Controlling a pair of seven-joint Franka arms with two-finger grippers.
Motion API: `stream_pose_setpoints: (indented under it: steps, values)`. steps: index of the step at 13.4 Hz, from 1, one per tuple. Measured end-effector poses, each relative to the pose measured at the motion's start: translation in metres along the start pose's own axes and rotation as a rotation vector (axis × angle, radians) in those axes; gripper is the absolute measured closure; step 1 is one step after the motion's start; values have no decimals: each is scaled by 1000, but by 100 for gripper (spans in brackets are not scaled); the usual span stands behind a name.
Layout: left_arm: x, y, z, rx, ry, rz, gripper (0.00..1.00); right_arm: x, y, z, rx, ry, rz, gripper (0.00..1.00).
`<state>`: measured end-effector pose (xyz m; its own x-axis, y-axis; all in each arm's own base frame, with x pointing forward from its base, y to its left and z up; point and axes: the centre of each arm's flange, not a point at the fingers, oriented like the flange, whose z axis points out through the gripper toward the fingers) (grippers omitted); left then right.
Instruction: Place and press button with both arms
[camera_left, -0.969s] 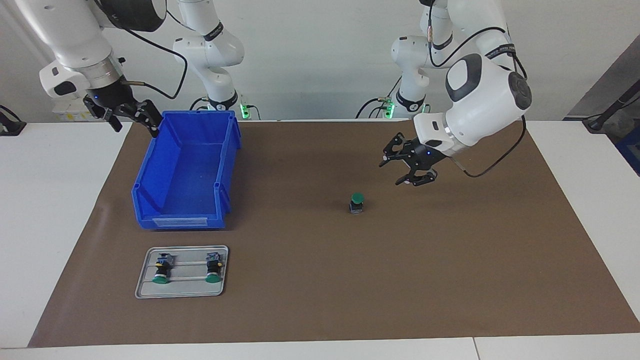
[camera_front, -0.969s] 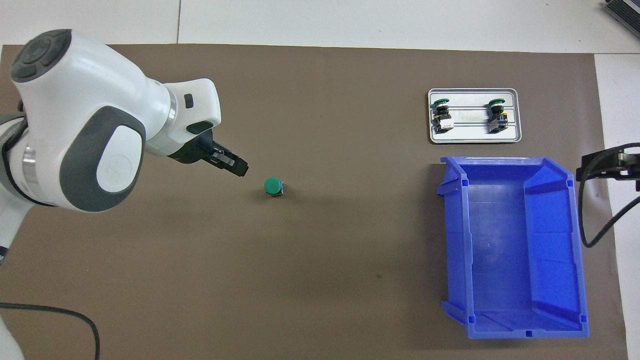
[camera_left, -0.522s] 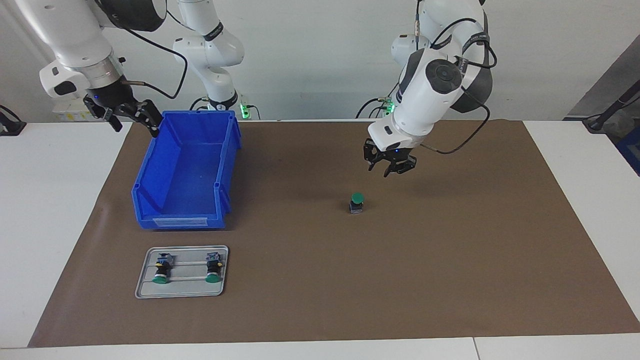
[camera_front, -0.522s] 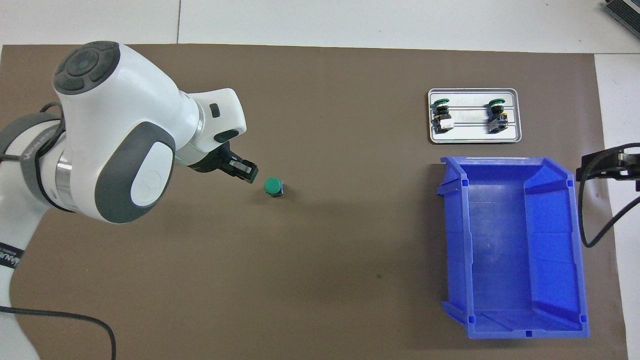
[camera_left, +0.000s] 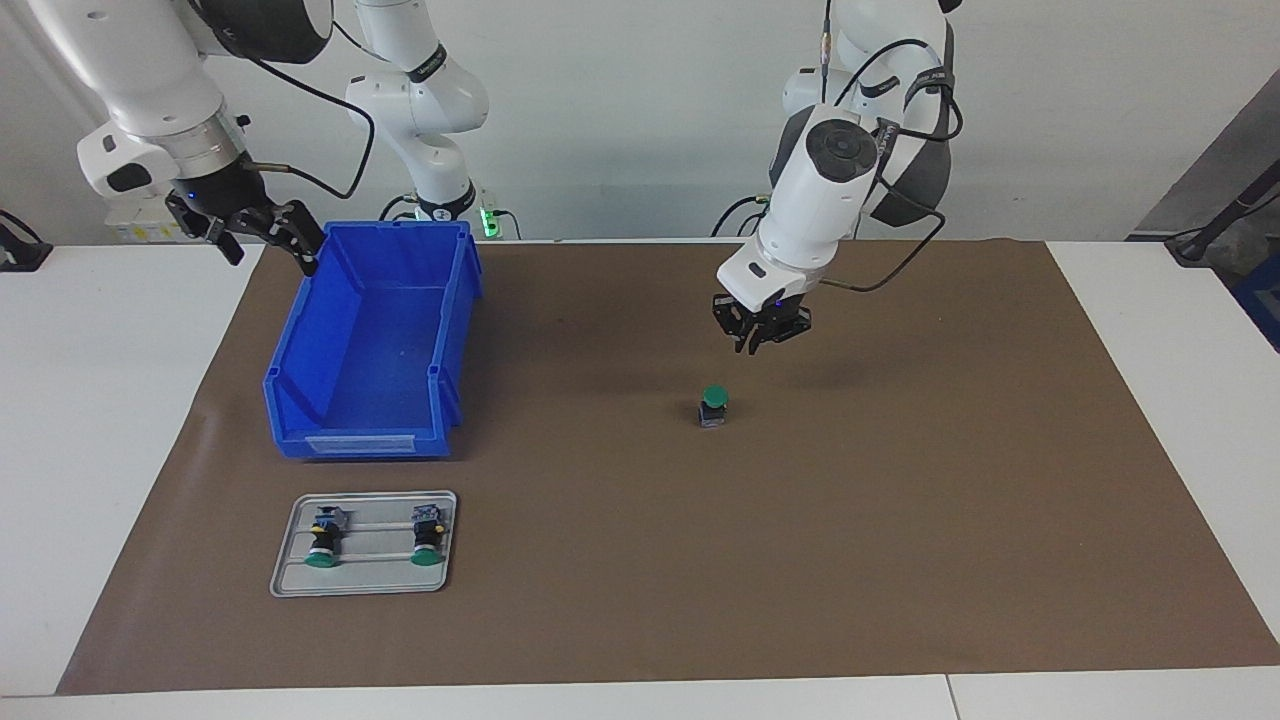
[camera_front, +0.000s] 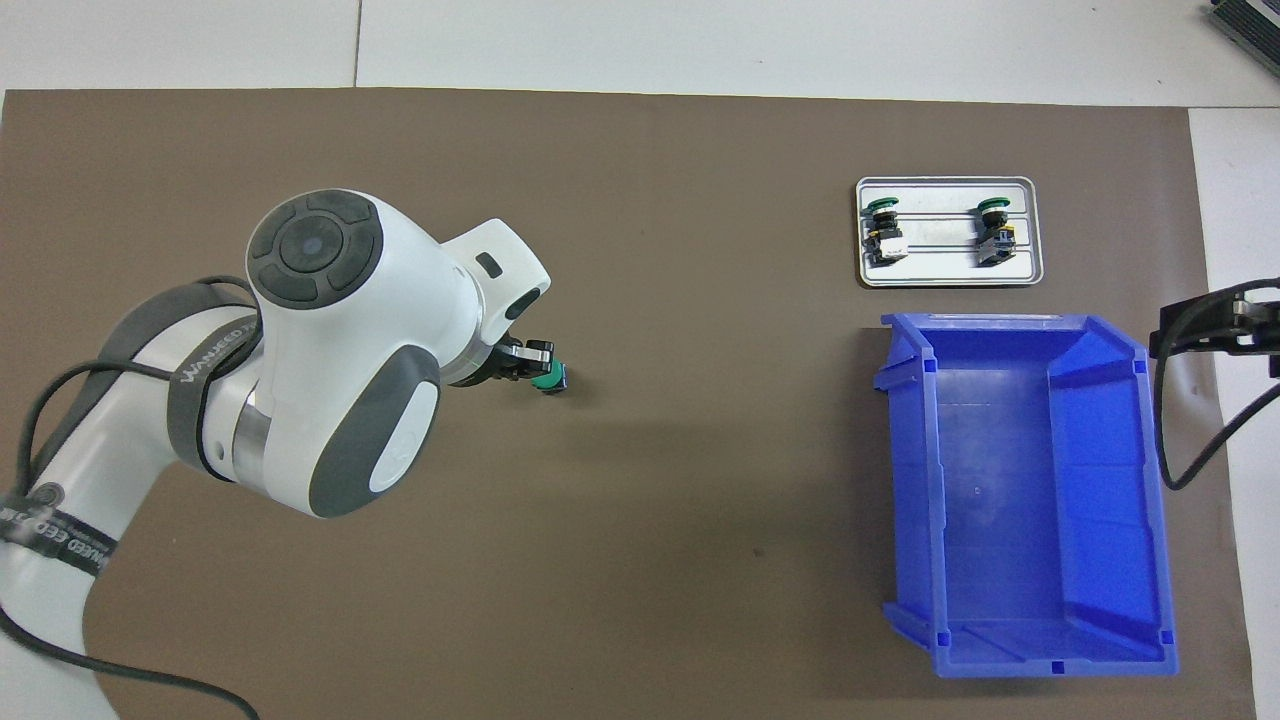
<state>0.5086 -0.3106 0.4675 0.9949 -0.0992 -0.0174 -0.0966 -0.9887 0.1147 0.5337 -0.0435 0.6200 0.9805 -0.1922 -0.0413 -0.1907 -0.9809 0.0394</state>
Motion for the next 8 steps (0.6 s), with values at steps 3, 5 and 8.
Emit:
stream_pose_setpoints:
  steps: [3,5,8]
  values:
    - [-8,9,15,3,-3,-3,99,0,1,0,0,-3,2,0]
    - [-9,7,29,-8,27,-20,99,0,1,1,0,-4,2,0]
    - [-8,2,48,-19,60,-41,99,-1,1,1,-1,-9,2,0]
